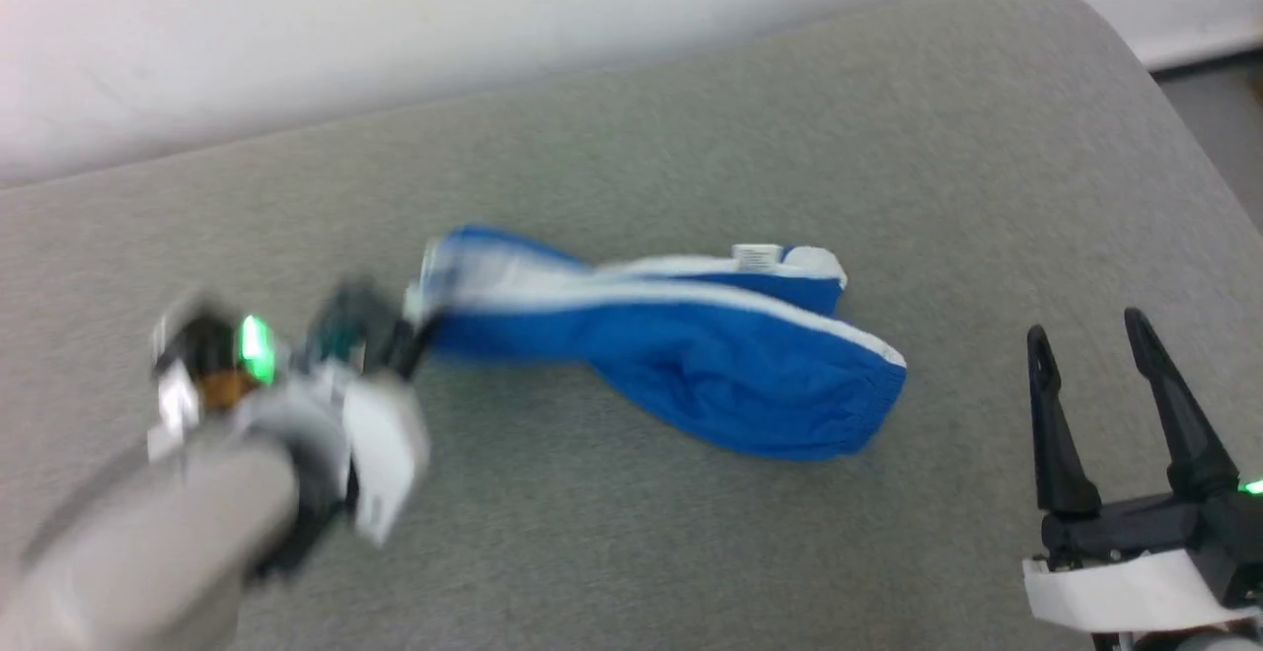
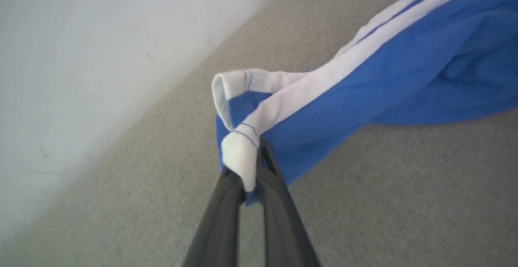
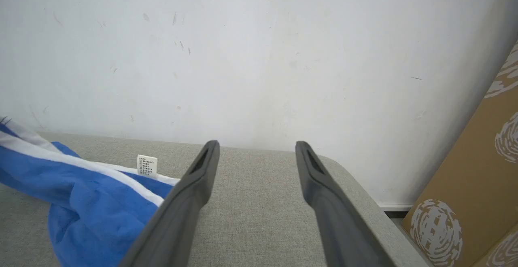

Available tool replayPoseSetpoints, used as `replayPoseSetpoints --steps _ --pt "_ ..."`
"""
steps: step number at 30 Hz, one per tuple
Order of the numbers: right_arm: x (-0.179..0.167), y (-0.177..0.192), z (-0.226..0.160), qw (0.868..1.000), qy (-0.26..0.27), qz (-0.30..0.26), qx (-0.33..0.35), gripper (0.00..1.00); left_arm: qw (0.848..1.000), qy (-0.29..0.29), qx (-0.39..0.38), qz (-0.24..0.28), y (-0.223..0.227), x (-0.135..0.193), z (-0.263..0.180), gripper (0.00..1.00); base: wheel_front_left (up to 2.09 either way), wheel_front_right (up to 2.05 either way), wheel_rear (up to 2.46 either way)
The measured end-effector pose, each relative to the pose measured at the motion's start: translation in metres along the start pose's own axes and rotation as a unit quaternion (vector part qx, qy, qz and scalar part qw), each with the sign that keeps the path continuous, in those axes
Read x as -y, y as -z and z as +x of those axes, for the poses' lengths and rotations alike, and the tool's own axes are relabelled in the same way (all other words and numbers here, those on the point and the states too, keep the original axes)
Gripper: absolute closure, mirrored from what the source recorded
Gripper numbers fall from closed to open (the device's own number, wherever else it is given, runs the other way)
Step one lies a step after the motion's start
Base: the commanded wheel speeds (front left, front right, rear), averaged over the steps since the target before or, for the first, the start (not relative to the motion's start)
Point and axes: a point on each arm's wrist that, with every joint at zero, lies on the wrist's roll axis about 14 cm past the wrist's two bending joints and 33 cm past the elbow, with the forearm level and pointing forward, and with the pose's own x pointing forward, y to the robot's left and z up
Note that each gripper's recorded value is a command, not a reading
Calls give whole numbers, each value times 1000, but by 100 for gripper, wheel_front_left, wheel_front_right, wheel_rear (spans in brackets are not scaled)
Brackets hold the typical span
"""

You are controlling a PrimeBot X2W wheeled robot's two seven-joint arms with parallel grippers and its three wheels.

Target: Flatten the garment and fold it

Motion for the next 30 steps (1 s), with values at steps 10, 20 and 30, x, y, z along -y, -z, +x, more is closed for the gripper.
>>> replayPoseSetpoints --steps 10,20,30 --pt "-35 -11 4 998 -56 13 24 0 984 -27 -122 -127 108 57 -91 100 0 0 0" --pt "-46 -26 -3 996 -75 21 47 0 987 -100 -34 -124 62 16 -112 0 0 0 0" --pt "-55 -31 -3 994 -88 27 55 0 989 -131 63 -31 -38 -46 -115 0 0 0 0"
